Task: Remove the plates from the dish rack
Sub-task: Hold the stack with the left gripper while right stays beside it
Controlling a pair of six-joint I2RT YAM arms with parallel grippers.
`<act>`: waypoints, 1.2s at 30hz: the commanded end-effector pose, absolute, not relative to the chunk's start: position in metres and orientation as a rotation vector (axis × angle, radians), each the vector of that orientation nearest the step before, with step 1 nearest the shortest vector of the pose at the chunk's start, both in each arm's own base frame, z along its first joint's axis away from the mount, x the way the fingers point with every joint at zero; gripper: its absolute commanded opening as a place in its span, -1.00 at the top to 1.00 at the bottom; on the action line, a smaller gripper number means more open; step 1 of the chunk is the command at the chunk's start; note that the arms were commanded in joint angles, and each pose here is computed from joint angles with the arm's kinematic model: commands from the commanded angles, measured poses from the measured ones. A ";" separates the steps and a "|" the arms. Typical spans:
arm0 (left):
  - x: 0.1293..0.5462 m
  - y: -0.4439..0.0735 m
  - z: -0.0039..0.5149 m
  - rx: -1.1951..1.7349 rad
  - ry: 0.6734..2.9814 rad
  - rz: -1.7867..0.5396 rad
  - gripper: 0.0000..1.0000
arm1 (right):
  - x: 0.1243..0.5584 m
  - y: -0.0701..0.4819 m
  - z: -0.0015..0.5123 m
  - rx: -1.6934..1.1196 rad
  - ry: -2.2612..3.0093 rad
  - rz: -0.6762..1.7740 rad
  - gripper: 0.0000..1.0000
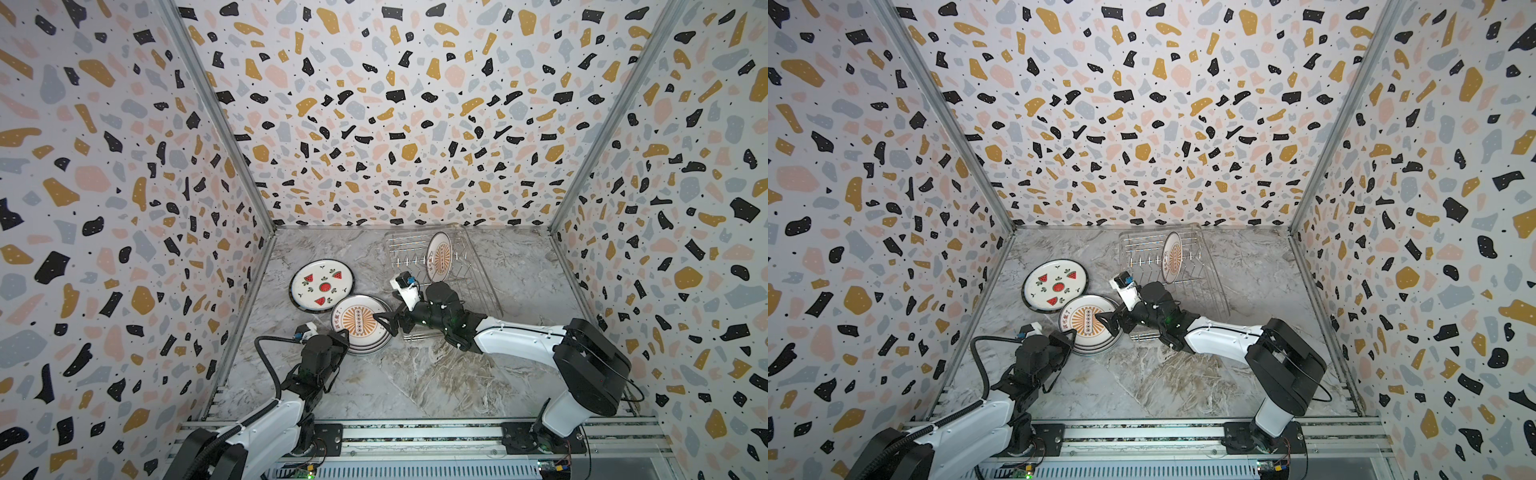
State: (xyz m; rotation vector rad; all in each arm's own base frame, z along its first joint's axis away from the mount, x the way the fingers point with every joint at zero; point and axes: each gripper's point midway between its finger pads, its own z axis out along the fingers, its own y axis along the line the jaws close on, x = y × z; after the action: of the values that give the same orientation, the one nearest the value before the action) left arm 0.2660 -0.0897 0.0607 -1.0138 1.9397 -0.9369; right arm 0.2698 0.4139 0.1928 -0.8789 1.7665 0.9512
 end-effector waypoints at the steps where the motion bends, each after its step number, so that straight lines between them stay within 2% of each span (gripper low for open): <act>1: 0.275 -0.092 0.079 -0.973 1.894 -0.960 0.88 | 0.273 0.419 0.208 -0.871 1.737 0.944 -1.00; 6: 0.275 -0.087 0.081 -0.963 1.889 -0.922 0.64 | 0.274 0.417 0.206 -0.862 1.745 0.933 -1.00; 7: 0.275 -0.087 0.081 -0.956 1.888 -0.917 0.33 | 0.275 0.416 0.206 -0.859 1.746 0.929 -1.00; 8: 0.275 -0.085 0.081 -0.953 1.886 -0.907 0.14 | 0.274 0.416 0.205 -0.860 1.747 0.929 -1.00; 17: 0.274 -0.079 0.087 -0.962 1.849 -0.889 0.04 | 0.275 0.409 0.208 -0.830 1.745 0.913 -0.99; 19: 0.274 -0.075 0.090 -0.967 1.830 -0.878 -0.16 | 0.277 0.405 0.212 -0.806 1.737 0.903 -0.98; 24: 0.273 -0.074 0.092 -0.966 1.814 -0.884 -0.22 | 0.276 0.396 0.223 -0.769 1.706 0.892 -0.98; 28: 0.274 -0.076 0.090 -0.957 1.825 -0.878 -0.40 | 0.274 0.392 0.228 -0.752 1.690 0.892 -0.98; 36: 0.275 -0.074 0.092 -0.956 1.811 -0.870 -0.41 | 0.273 0.386 0.232 -0.728 1.679 0.890 -0.98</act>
State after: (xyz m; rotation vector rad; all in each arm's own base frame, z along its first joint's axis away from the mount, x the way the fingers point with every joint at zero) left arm 0.2693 -0.0756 0.0809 -0.9764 1.8496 -0.8773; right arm 0.2753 0.3890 0.2128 -0.7605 1.7236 0.8768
